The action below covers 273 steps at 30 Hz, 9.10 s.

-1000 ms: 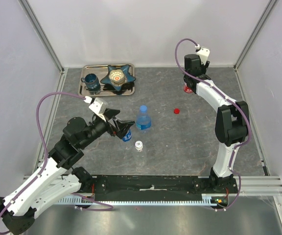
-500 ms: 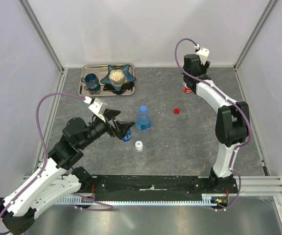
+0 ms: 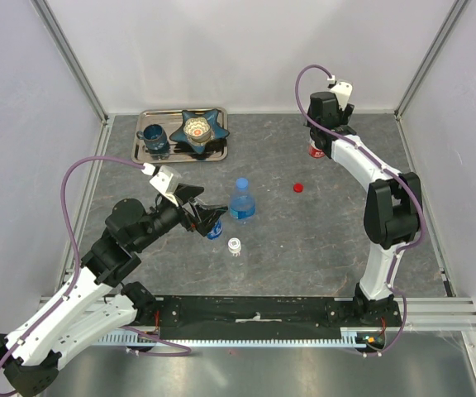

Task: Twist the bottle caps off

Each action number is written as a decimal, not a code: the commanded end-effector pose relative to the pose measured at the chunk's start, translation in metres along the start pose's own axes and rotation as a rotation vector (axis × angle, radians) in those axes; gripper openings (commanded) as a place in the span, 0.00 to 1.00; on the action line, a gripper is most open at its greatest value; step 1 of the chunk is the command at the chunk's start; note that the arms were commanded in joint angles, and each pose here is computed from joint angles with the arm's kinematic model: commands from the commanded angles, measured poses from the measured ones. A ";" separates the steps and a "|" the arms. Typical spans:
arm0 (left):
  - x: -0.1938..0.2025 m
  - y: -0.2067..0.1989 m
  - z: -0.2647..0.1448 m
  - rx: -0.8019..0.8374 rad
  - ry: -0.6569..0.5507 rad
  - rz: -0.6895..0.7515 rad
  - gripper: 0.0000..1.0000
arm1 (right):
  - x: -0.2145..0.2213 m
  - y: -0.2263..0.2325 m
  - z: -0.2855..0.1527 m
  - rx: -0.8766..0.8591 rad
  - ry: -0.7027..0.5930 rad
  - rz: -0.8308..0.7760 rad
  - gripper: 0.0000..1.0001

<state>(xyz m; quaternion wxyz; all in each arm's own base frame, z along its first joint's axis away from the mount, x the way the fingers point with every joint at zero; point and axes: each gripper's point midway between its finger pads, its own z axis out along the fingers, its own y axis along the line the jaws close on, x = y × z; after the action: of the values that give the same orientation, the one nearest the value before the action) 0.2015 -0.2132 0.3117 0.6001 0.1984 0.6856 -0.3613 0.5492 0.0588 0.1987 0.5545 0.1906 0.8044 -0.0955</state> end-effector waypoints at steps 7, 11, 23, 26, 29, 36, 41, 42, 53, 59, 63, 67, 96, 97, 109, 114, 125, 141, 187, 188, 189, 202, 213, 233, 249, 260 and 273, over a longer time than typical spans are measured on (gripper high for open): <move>-0.008 -0.007 0.000 0.027 -0.029 -0.029 1.00 | -0.027 0.005 -0.021 -0.050 -0.042 0.055 0.73; -0.006 -0.006 -0.001 0.023 -0.024 -0.030 0.99 | -0.028 0.004 -0.026 -0.059 -0.039 0.064 0.79; -0.019 0.009 -0.004 -0.072 -0.038 0.016 0.99 | -0.102 0.001 -0.124 -0.217 -0.118 0.216 0.97; -0.032 0.021 -0.006 -0.150 -0.075 0.017 0.99 | -0.110 0.020 -0.183 -0.382 -0.143 0.228 0.95; -0.039 0.036 -0.005 -0.240 -0.095 0.005 1.00 | -0.081 0.067 -0.248 -0.686 -0.093 0.166 0.93; -0.046 0.066 -0.012 -0.446 -0.034 0.009 0.99 | 0.026 0.134 -0.347 -0.965 0.078 -0.129 0.95; -0.056 0.066 -0.027 -0.455 -0.071 0.026 0.97 | 0.072 0.145 -0.343 -0.946 0.134 -0.216 0.93; -0.061 0.064 -0.032 -0.450 -0.092 0.027 0.95 | 0.085 0.148 -0.340 -0.934 0.150 -0.233 0.93; -0.049 0.066 -0.037 -0.449 -0.077 0.031 0.93 | 0.103 0.153 -0.309 -0.773 0.119 -0.243 0.83; -0.043 0.064 -0.036 -0.432 -0.059 0.031 0.92 | 0.113 0.155 -0.304 -0.760 0.130 -0.254 0.59; -0.043 0.064 -0.034 -0.429 -0.054 0.039 0.92 | 0.083 0.143 -0.310 -0.745 0.060 -0.183 0.47; -0.054 0.064 -0.027 -0.429 -0.069 0.068 0.92 | 0.013 0.119 -0.332 -0.751 -0.069 -0.089 0.43; -0.110 -0.043 0.049 0.614 -0.033 -0.016 1.00 | -0.116 0.054 -0.398 -1.096 0.054 0.224 0.00; -0.090 -0.038 0.054 0.556 0.027 0.032 0.99 | -0.117 0.057 -0.400 -1.116 0.063 0.228 0.00; -0.077 -0.036 0.070 0.535 0.084 0.030 1.00 | -0.118 0.089 -0.431 -1.334 0.174 0.257 0.00; -0.067 -0.029 0.081 0.511 0.107 0.019 1.00 | -0.122 0.090 -0.439 -1.367 0.175 0.265 0.00; -0.052 -0.042 0.083 0.586 0.175 0.022 0.76 | -0.122 0.087 -0.441 -1.369 0.172 0.268 0.00; -0.051 -0.047 0.086 0.549 0.165 0.056 0.53 | -0.148 0.060 -0.425 -1.211 0.015 0.286 0.68; -0.045 -0.032 0.112 0.002 -0.031 0.316 0.44 | -0.109 0.077 -0.359 -0.969 0.078 0.300 0.61; -0.045 -0.032 0.112 0.002 -0.031 0.314 0.44 | -0.109 0.076 -0.359 -0.969 0.078 0.298 0.59; -0.045 -0.032 0.112 0.000 -0.031 0.314 0.44 | -0.109 0.076 -0.359 -0.967 0.076 0.297 0.56; -0.054 -0.055 0.100 0.139 -0.067 0.299 0.44 | -0.108 0.070 -0.371 -1.033 0.041 0.224 0.00; -0.065 -0.134 0.028 0.978 0.102 0.032 0.45 | -0.114 0.075 -0.440 -1.437 -0.048 -0.010 0.00; -0.069 -0.132 -0.002 1.175 0.178 -0.011 0.48 | -0.093 0.056 -0.532 -1.992 -0.089 -0.217 0.00; -0.067 -0.129 0.006 1.141 0.183 -0.022 0.49 | -0.131 0.065 -0.513 -1.787 -0.128 -0.058 0.73; -0.075 -0.109 0.045 0.908 0.101 0.008 0.51 | -0.194 0.061 -0.501 -1.564 -0.144 0.189 0.98; -0.083 -0.033 0.118 0.105 -0.014 0.245 0.52 | -0.180 0.042 -0.401 -1.021 -0.099 0.264 0.98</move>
<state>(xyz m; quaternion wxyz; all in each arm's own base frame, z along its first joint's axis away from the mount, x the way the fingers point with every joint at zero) 0.2385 -0.3294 0.3944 0.5405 0.3502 0.5995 -0.4751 0.2511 0.2278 0.5506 0.6137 -0.0692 0.6456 0.4492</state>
